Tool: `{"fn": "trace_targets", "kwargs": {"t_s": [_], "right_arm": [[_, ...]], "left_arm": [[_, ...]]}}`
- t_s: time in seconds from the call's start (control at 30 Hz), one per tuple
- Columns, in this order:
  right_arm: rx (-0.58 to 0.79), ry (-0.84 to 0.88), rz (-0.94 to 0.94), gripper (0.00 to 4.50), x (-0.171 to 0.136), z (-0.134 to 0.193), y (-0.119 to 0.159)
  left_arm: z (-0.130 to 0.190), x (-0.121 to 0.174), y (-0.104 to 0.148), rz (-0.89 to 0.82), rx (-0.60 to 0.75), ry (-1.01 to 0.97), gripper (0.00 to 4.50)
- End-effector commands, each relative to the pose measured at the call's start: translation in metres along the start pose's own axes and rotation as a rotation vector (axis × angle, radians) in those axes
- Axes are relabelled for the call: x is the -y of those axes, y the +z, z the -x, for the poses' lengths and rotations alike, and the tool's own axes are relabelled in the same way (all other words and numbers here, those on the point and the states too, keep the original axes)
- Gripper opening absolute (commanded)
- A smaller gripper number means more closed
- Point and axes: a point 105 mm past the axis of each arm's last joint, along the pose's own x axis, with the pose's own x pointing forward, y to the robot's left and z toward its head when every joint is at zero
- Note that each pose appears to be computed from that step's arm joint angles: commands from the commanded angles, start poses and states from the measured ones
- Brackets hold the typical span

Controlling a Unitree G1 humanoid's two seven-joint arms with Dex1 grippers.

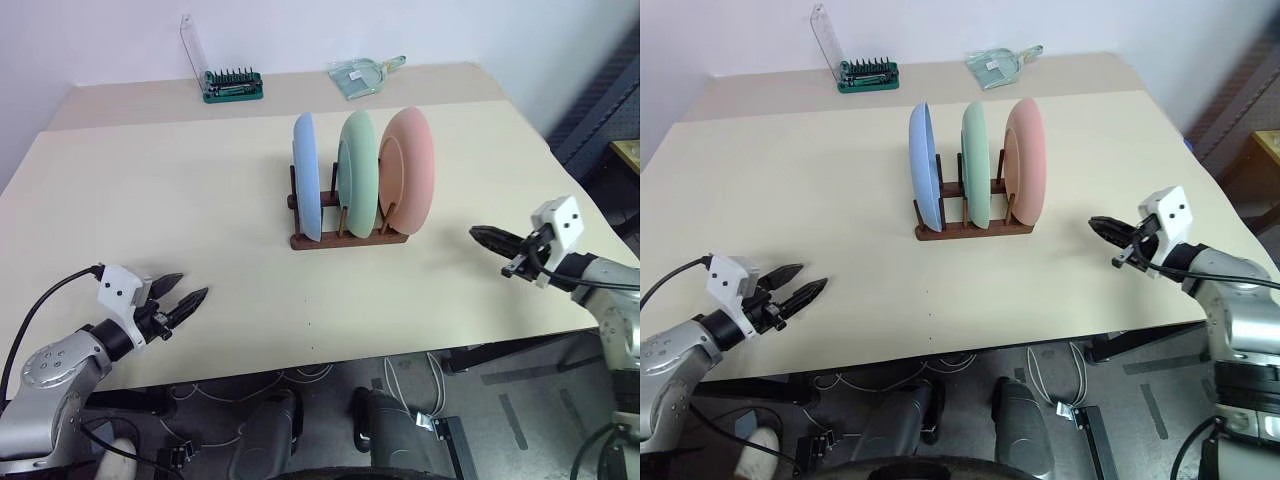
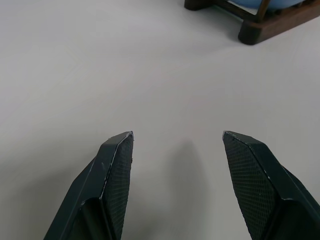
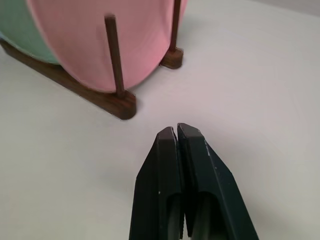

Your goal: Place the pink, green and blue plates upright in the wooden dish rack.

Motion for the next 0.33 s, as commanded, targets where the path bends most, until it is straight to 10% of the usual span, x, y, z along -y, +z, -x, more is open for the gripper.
{"fn": "trace_targets", "kwargs": {"t_s": [0.03,0.33], "right_arm": [[0.027,-0.006,0.03,0.06,0.003,-0.006,0.003],[0.052,0.009,0.019,0.06,0.011,-0.029,0.008]], "left_arm": [[0.004,0.001,0.014,-0.03,0.053,0.021,2.93],[0.008,0.014,0.012,-0.002,0.064,0.049,2.93]]}}
